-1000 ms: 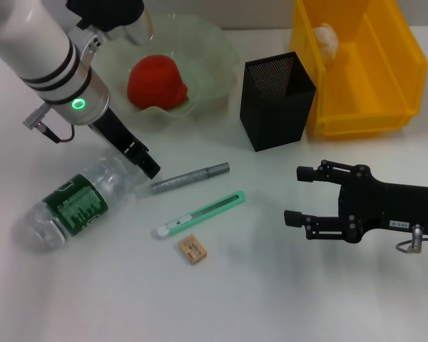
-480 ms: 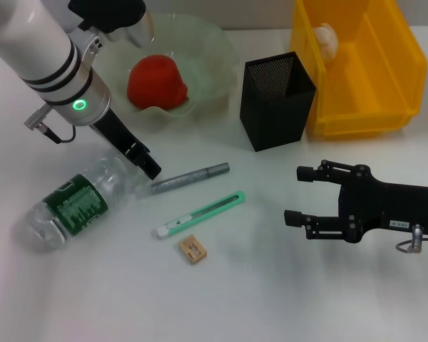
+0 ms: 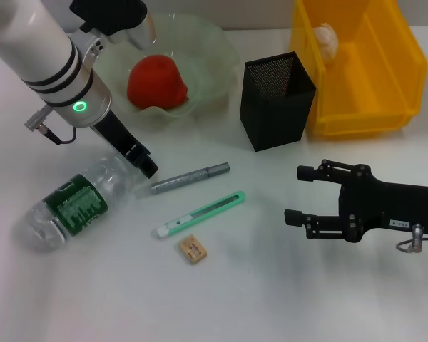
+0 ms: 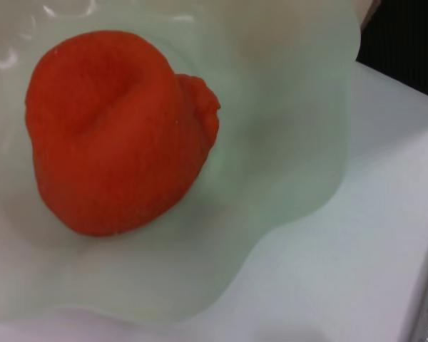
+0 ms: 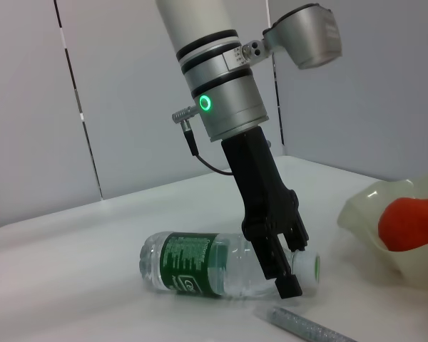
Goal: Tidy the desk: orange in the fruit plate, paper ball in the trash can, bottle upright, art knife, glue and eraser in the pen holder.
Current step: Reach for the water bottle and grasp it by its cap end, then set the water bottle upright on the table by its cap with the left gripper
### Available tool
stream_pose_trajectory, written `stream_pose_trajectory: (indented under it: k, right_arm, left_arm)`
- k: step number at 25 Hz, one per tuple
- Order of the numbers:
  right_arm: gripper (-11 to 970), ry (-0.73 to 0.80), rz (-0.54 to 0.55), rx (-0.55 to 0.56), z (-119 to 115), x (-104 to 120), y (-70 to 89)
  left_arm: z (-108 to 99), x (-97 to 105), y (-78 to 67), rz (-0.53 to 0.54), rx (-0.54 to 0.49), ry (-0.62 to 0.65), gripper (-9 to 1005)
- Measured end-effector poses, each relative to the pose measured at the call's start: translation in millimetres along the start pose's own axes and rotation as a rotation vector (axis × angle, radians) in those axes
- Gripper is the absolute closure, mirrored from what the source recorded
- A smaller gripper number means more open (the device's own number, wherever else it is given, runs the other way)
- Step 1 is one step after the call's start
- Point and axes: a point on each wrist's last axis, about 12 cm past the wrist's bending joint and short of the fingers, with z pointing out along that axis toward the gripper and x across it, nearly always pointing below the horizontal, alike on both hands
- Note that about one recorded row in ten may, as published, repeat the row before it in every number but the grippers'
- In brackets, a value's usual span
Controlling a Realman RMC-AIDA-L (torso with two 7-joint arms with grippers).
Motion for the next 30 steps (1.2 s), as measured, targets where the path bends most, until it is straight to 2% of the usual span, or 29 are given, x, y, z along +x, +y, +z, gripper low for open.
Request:
stream_pose_trajectory:
  k: [4, 9, 23, 30]
  right_arm:
    - [137, -0.001, 0.0, 0.001, 0, 0, -0.1]
    - [137, -0.001, 0.001, 0.002, 0, 0, -0.2]
    - [137, -0.002, 0.001, 0.001, 0, 0, -0.3]
    - [139, -0.002, 0.001, 0.001, 0, 0, -0.4]
  left_arm:
    - [0, 0, -0.1, 0.0, 0.001, 0.001, 341]
    - [0, 0, -0.2, 0.0, 0.002, 0.001, 547]
    - [-2, -1, -0.3, 0.005, 0.007, -0.014, 552]
    - [-21, -2, 4.6, -0.007, 0.014, -0.103, 546]
